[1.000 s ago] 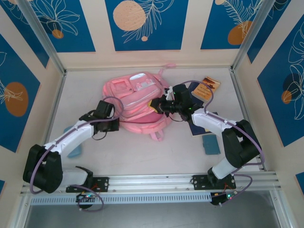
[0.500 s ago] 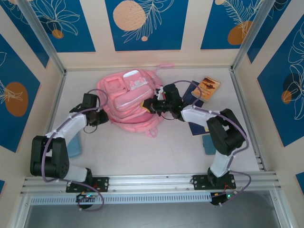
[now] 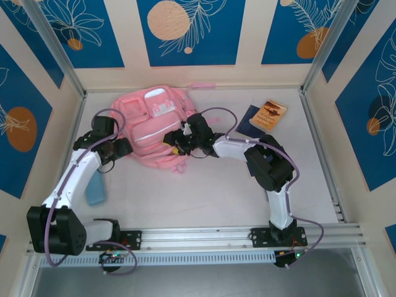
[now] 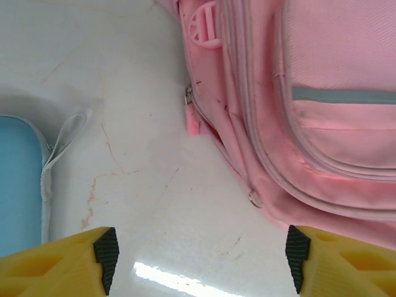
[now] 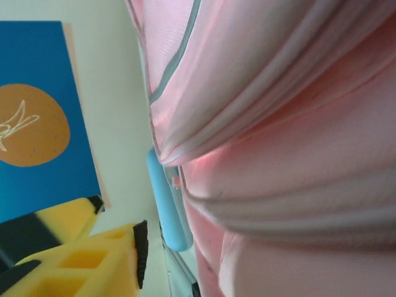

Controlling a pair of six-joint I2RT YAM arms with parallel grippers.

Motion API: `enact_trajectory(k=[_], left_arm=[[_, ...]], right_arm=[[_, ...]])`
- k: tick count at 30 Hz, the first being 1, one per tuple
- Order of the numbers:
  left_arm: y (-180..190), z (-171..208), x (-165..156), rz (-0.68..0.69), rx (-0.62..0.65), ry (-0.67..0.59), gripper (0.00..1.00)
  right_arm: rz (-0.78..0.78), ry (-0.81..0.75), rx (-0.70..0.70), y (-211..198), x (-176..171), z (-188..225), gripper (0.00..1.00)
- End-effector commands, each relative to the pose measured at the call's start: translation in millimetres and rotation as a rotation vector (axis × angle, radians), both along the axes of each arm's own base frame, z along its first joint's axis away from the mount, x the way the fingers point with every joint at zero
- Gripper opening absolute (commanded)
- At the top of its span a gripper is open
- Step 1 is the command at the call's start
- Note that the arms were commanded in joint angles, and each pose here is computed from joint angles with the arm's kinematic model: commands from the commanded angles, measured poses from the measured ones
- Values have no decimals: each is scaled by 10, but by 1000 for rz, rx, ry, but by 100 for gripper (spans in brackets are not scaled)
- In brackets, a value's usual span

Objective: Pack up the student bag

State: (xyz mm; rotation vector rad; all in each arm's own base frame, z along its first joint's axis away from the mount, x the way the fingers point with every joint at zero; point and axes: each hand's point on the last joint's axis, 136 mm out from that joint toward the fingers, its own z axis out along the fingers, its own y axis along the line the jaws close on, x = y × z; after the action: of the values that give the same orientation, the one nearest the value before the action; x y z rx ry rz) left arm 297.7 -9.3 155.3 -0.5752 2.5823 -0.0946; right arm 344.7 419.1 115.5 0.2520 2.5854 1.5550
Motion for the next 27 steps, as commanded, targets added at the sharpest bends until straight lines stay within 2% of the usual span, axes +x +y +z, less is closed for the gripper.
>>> enact_trajectory(k=[1,7,10,13,20,24,27], left_arm=[[-24,143,-125,-11,-33,14,77],[-119,171,-272,-68,-71,39,87],[-213,171,-309,-101,-118,36,93],[-315,172,-308,-126,-173,25,93],[-391,144,-207,-156,-204,-7,94],[-438,141,-167,-189,-217,-11,100],[-443,126,-160,-200,-214,-12,100]], right_arm=[[7,-28,-100,-290,-217,192,64],[-42,-133,-433,-1122,-487,216,75],[-104,-167,-627,-1644,-469,150,79],[-161,-157,-770,-2131,-364,60,81],[-295,-12,-900,-3007,-140,-312,84],[-288,57,-936,-3202,-76,-526,90],[-272,105,-968,-3290,-43,-680,91]])
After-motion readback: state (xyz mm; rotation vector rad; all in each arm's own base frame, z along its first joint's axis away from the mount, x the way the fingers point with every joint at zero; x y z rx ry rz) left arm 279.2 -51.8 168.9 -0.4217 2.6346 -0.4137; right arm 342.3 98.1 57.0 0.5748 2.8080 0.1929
